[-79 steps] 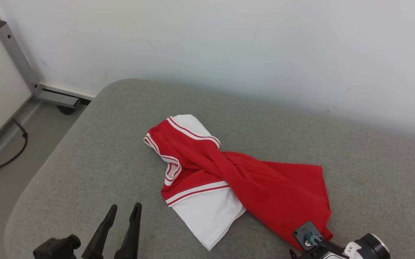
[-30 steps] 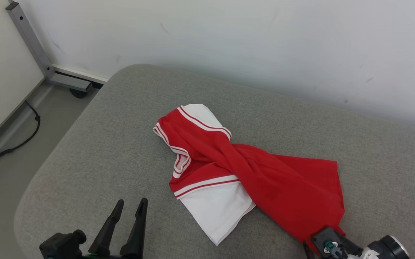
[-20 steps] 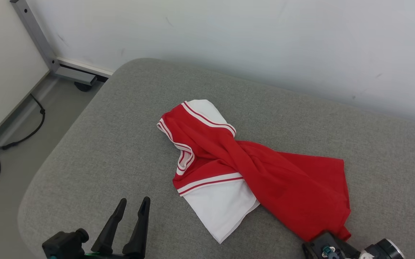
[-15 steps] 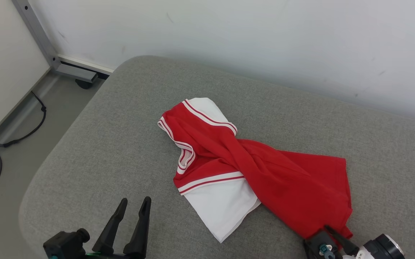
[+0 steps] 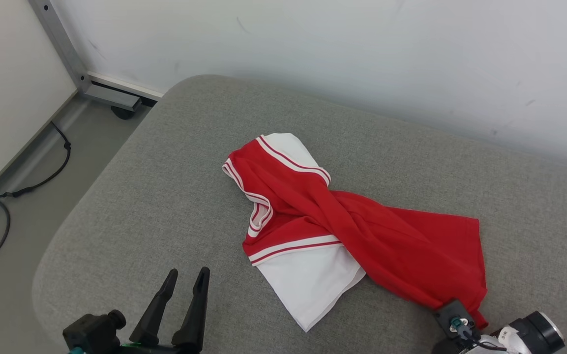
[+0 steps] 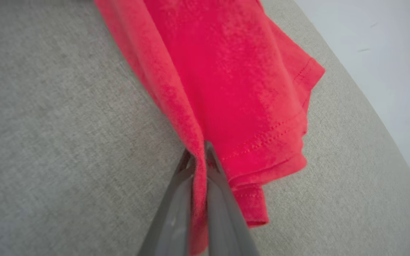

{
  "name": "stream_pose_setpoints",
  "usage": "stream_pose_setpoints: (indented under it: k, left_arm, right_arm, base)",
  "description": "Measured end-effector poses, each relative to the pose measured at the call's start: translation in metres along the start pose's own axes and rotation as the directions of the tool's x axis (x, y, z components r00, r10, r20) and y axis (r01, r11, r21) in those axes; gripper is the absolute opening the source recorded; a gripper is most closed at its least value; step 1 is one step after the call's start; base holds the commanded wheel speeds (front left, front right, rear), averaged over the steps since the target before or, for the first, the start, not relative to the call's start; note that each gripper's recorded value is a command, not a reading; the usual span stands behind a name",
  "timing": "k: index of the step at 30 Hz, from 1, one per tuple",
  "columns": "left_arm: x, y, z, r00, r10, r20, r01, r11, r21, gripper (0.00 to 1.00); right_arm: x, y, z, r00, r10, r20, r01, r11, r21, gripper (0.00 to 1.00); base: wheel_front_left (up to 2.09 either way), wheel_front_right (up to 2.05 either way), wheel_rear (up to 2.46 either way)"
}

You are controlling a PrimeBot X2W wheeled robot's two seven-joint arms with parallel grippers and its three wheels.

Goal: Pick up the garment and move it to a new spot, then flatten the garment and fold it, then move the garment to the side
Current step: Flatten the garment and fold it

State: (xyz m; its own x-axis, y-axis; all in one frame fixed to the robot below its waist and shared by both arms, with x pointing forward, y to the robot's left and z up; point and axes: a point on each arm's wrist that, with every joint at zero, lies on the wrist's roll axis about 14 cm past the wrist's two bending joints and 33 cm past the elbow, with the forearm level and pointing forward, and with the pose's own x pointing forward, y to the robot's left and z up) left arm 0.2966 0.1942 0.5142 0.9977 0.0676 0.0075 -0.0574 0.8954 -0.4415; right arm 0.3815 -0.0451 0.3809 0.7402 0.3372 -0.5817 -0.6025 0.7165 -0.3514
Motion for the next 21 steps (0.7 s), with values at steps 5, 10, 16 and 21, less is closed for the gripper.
stream_pose_setpoints:
  k: [5, 10, 16, 21]
  left_arm:
    - [0.0, 0.0, 0.001, 1.0, -0.003, 0.002, 0.003, 1.0, 0.002, 1.0]
    - [0.002, -0.003, 0.0, 1.0, -0.014, -0.003, 0.014, 1.0, 0.003, 1.0]
    - [0.004, -0.006, -0.003, 1.0, -0.027, -0.014, 0.027, 1.0, 0.002, 1.0]
    - [0.005, -0.008, -0.005, 0.999, -0.032, -0.021, 0.032, 0.999, 0.004, 1.0]
  right_arm:
    - [-0.002, -0.019, 0.011, 0.998, -0.048, 0.031, 0.045, 0.996, 0.072, 0.0]
    - [-0.012, -0.049, 0.032, 0.988, -0.132, 0.078, 0.121, 0.984, 0.131, 0.0]
    - [-0.022, -0.087, 0.062, 0.966, -0.224, 0.13, 0.2, 0.964, 0.175, 0.0]
    - [-0.022, -0.121, 0.066, 0.953, -0.285, 0.104, 0.264, 0.947, 0.182, 0.0]
  base:
    - [0.0, 0.0, 0.0]
    - [0.0, 0.0, 0.0]
    - [0.0, 0.0, 0.0]
    - [0.0, 0.0, 0.0]
